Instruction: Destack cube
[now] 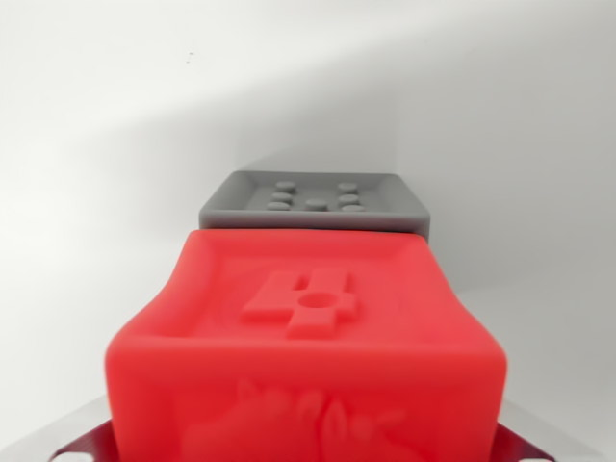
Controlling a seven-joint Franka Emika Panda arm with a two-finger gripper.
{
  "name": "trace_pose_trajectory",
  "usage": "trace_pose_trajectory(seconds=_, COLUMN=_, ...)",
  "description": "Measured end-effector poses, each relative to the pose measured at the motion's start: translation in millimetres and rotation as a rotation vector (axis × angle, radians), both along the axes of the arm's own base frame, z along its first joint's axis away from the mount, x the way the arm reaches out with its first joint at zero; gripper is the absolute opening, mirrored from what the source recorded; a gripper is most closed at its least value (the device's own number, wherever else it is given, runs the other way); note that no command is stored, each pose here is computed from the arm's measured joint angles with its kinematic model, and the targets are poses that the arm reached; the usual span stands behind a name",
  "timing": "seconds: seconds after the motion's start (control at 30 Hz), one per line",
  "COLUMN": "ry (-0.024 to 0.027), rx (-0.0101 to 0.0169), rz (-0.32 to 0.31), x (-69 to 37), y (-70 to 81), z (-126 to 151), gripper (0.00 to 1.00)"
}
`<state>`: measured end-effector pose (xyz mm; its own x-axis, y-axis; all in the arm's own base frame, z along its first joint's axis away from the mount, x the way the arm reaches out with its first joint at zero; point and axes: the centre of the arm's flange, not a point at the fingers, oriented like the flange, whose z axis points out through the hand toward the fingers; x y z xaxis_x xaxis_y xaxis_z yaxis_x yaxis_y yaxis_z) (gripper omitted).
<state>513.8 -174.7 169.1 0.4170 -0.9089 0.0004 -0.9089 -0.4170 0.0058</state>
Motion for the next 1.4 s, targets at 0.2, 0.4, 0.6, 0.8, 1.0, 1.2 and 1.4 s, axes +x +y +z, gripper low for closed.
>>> trace_pose_trajectory(seconds=0.2, ry=0.0003, rx=0.0001, rz=0.000, x=0.0, y=0.1, z=0.0, gripper=0.00)
trace_pose_trajectory(seconds=0.4, ry=-0.0004, rx=0.0003, rz=0.000, x=0.2, y=0.1, z=1.3, gripper=0.00)
trace_pose_trajectory(seconds=0.6, ry=-0.0031, rx=0.0007, rz=-0.001, x=0.7, y=-0.2, z=6.3, gripper=0.00)
trace_pose_trajectory(seconds=0.8, ry=-0.0038, rx=0.0014, rz=-0.001, x=0.7, y=-0.3, z=13.9, gripper=0.00)
trace_pose_trajectory(seconds=1.0, ry=-0.0038, rx=0.0025, rz=-0.001, x=0.8, y=-0.2, z=22.5, gripper=0.00)
trace_pose_trajectory(seconds=1.2, ry=-0.0050, rx=0.0030, rz=-0.002, x=1.1, y=-0.5, z=34.3, gripper=0.00)
trace_pose_trajectory(seconds=1.4, ry=-0.0057, rx=0.0029, rz=-0.001, x=1.2, y=-0.7, z=47.1, gripper=0.00)
